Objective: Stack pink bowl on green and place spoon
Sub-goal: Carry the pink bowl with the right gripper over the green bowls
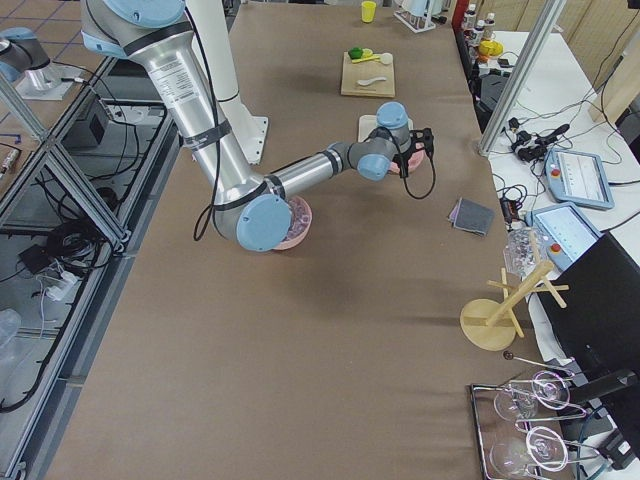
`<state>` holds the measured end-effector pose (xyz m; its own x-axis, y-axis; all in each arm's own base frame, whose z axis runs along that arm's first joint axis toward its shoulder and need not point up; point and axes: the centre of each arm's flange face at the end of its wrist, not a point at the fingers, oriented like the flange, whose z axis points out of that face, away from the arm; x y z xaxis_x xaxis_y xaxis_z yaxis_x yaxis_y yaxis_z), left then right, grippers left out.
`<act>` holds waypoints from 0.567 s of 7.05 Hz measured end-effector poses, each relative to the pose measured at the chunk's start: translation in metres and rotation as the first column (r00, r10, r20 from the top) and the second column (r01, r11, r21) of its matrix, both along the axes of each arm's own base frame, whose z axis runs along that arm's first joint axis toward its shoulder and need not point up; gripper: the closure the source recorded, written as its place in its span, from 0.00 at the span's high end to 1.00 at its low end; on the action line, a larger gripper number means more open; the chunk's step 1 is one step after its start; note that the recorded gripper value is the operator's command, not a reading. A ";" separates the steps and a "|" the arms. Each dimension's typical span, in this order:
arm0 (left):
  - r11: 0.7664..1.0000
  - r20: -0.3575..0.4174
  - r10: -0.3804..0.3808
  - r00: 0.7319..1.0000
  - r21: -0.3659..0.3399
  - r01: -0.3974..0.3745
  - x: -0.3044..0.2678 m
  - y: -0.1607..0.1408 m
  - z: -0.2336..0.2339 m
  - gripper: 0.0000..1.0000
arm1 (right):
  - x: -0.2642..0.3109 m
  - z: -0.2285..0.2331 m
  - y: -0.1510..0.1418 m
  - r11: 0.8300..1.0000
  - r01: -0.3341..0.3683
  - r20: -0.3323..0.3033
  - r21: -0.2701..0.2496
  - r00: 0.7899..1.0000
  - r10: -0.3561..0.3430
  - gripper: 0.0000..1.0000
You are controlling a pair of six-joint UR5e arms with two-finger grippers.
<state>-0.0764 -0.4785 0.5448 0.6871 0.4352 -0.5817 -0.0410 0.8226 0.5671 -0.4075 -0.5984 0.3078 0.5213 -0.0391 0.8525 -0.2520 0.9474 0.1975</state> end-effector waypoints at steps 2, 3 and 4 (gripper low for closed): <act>1.000 0.000 0.000 1.000 -0.002 0.000 0.000 0.000 0.001 0.99 | -0.050 -0.108 0.006 0.993 -0.037 -0.055 -0.111 0.998 0.031 0.00; 1.000 -0.001 0.000 1.000 -0.003 0.000 0.000 0.000 0.001 0.99 | -0.071 -0.146 0.014 0.988 -0.047 -0.062 -0.146 0.997 0.038 0.00; 1.000 -0.001 0.000 1.000 -0.005 0.000 0.000 0.002 0.003 0.99 | -0.096 -0.164 0.023 0.986 -0.060 -0.076 -0.159 0.996 0.048 0.00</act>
